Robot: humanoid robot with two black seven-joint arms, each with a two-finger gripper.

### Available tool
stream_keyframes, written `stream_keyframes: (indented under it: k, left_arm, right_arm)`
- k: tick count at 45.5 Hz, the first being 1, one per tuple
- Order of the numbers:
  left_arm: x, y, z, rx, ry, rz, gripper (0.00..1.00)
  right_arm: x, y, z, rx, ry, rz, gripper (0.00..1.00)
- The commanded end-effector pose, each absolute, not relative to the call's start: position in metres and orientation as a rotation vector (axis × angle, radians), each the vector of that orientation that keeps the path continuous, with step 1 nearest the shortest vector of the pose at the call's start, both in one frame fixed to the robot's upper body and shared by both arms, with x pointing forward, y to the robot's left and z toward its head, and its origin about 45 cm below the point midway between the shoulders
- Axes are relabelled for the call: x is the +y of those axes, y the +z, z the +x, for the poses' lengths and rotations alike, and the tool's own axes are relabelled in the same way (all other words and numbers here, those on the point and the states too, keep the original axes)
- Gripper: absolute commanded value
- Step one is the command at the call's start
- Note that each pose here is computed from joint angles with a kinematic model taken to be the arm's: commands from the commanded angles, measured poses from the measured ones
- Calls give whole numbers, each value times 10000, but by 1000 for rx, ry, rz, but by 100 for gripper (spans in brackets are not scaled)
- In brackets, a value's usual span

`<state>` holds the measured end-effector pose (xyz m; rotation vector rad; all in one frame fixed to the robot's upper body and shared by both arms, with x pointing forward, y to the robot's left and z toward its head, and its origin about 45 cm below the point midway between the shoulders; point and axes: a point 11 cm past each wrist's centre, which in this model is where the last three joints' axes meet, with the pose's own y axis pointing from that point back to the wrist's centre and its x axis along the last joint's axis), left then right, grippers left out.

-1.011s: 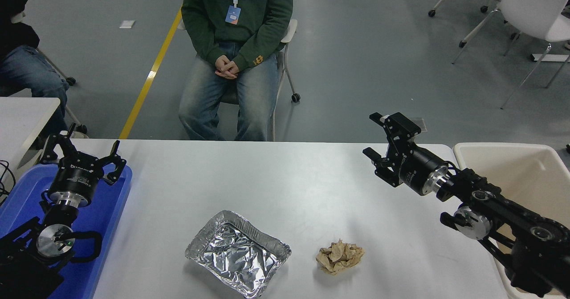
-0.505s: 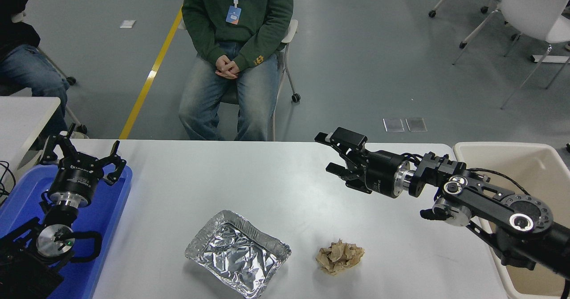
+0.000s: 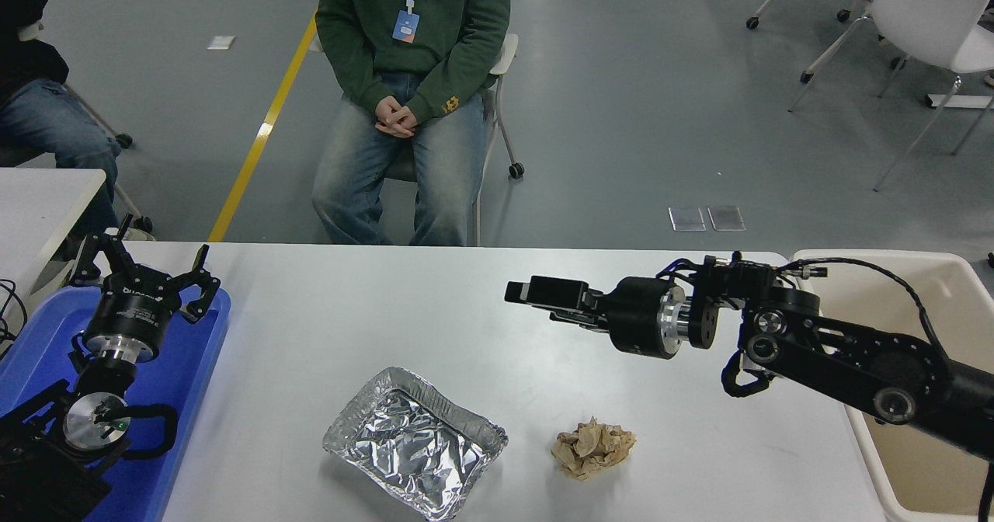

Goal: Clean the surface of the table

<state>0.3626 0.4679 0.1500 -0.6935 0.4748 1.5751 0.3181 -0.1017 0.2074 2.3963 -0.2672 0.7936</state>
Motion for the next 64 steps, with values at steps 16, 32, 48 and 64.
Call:
stream_keyframes:
  k: [16, 32, 48, 64]
  left_arm:
    - [4679, 1501, 3627, 475, 1575, -694, 100]
    - [4680, 1495, 3622, 476, 1576, -693, 100]
    - [4679, 1501, 3627, 475, 1575, -694, 100]
    - [4680, 1495, 3622, 476, 1576, -693, 100]
  right_arm:
    - [-612, 1583, 3092, -33, 1093, 2165, 99]
    - [-326, 1345, 3213, -106, 1127, 2132, 99]
    - [-467, 810, 3098, -118, 1256, 2000, 98]
    - [-767, 620, 3244, -162, 1235, 1903, 98]
